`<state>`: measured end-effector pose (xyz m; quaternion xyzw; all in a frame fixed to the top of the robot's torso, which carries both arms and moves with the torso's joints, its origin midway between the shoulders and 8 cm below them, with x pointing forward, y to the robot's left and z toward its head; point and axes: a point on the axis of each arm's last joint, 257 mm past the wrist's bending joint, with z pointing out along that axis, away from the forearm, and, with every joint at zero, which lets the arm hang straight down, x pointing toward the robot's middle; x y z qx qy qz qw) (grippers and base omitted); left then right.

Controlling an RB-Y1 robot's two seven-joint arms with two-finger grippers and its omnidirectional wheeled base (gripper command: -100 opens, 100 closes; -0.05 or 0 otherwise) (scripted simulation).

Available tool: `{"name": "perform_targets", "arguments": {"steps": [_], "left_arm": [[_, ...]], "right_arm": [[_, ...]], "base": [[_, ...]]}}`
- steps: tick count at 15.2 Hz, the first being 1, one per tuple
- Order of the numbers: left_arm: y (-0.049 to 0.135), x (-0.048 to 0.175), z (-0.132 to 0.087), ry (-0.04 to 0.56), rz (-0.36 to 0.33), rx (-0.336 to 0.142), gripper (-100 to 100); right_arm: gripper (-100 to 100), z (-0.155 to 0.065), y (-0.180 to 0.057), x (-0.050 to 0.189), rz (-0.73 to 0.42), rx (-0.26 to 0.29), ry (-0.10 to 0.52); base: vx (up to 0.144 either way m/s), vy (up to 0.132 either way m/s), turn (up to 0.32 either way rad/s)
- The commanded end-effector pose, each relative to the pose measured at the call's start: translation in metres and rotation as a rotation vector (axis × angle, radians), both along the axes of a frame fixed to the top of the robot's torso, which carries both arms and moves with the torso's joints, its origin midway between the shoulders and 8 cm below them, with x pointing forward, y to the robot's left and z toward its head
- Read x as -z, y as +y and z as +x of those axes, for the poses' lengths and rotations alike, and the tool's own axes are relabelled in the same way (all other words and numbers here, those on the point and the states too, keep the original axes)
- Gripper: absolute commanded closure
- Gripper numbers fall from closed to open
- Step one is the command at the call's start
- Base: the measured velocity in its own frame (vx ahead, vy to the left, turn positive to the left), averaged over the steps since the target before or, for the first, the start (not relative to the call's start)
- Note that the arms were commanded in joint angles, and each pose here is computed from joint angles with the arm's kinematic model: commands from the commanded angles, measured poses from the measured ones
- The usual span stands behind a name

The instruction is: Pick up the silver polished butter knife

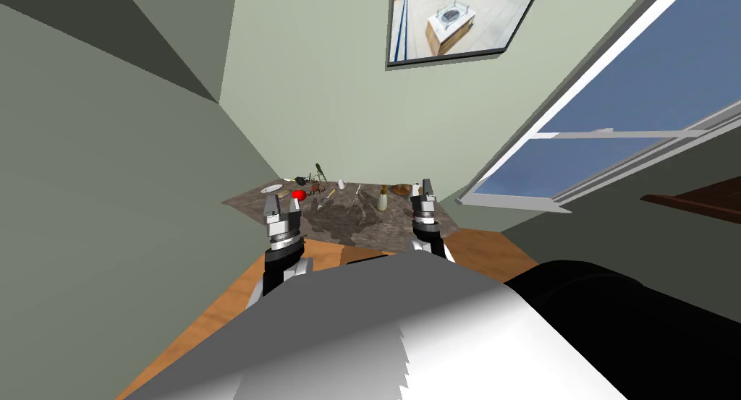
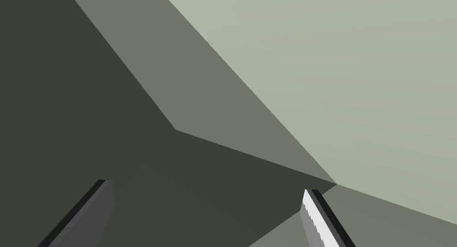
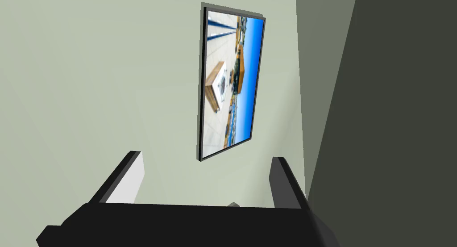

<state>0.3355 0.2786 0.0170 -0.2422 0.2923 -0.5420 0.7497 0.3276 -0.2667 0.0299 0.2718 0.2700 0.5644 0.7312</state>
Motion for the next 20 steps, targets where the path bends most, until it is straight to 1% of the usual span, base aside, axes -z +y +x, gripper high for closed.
{"name": "perform_targets", "arguments": {"steps": [1, 2, 3, 5, 6, 7, 8, 9, 10, 11, 12, 13, 14, 15, 16, 17, 18, 19, 20], "left_arm": [[-0.004, 0.003, 0.003, 0.014, 0.027, 0.021, -100], [-0.007, 0.007, 0.007, 0.027, 0.044, 0.037, -100], [-0.008, 0.007, 0.007, 0.027, 0.046, 0.038, -100], [-0.015, 0.017, 0.015, 0.061, 0.08, 0.074, -100], [-0.016, 0.017, 0.015, 0.063, 0.089, 0.078, -100], [-0.019, 0.024, 0.02, 0.085, 0.108, 0.099, -100], [-0.02, 0.024, 0.021, 0.086, 0.112, 0.1, -100], [-0.024, 0.032, 0.026, 0.111, 0.132, 0.122, -100], [-0.024, 0.032, 0.026, 0.112, 0.136, 0.123, -100], [-0.028, 0.041, 0.032, 0.14, 0.157, 0.145, -100], [-0.028, 0.041, 0.032, 0.14, 0.161, 0.147, -100], [-0.032, 0.051, 0.039, 0.171, 0.181, 0.168, -100], [-0.032, 0.051, 0.039, 0.172, 0.188, 0.17, -100], [-0.035, 0.063, 0.045, 0.204, 0.205, 0.19, -100], [-0.035, 0.063, 0.045, 0.207, 0.216, 0.193, -100], [-0.038, 0.075, 0.052, 0.24, 0.229, 0.21, -100], [-0.038, 0.076, 0.051, 0.244, 0.246, 0.215, -100], [-0.04, 0.088, 0.058, 0.279, 0.257, 0.23, -100], [-0.04, 0.089, 0.058, 0.283, 0.277, 0.235, -100]], "right_arm": [[0, 0.0, 0.0, 0.0, 0.0, 0.0, 0.0], [0, 0.0, 0.0, 0.0, 0.0, 0.0, 0.0], [0, 0.0, 0.0, 0.0, 0.0, 0.0, 0.0], [0, 0.0, 0.0, 0.0, 0.0, 0.0, 0.0], [0, 0.0, 0.0, 0.0, 0.0, 0.0, 0.0], [0, 0.0, 0.0, 0.0, 0.0, 0.0, 0.0], [0, 0.0, 0.0, 0.0, 0.0, 0.0, 0.0], [0, 0.0, 0.0, 0.0, 0.0, 0.0, 0.0], [0, 0.0, 0.0, 0.0, 0.0, 0.0, 0.0], [0, 0.0, 0.0, 0.0, 0.0, 0.0, 0.0], [0, 0.0, 0.0, 0.0, 0.0, 0.0, 0.0], [0, 0.0, 0.0, 0.0, 0.0, 0.0, 0.0], [0, 0.0, 0.0, 0.0, 0.0, 0.0, 0.0], [0, 0.0, 0.0, 0.0, 0.0, 0.0, 0.0], [0, 0.0, 0.0, 0.0, 0.0, 0.0, 0.0], [0, 0.0, 0.0, 0.0, 0.0, 0.0, 0.0], [0, 0.0, 0.0, 0.0, 0.0, 0.0, 0.0], [0, 0.0, 0.0, 0.0, 0.0, 0.0, 0.0], [0, 0.0, 0.0, 0.0, 0.0, 0.0, 0.0]], "base": [[0.001, -0.001, -0.029], [0.002, -0.002, -0.059], [0.003, 0.0, -0.042], [0.004, -0.001, -0.056], [0.004, -0.002, -0.06], [0.004, -0.003, -0.075], [0.004, -0.003, -0.06], [0.004, -0.005, -0.069], [0.003, -0.005, -0.056], [0.004, -0.008, -0.094], [0.004, -0.007, -0.082], [0.003, -0.009, -0.085], [0.003, -0.008, -0.075], [0.004, -0.01, -0.11], [0.003, -0.01, -0.094], [0.004, -0.012, -0.097], [0.005, -0.013, -0.089], [0.005, -0.018, -0.12], [0.005, -0.017, -0.11]]}}
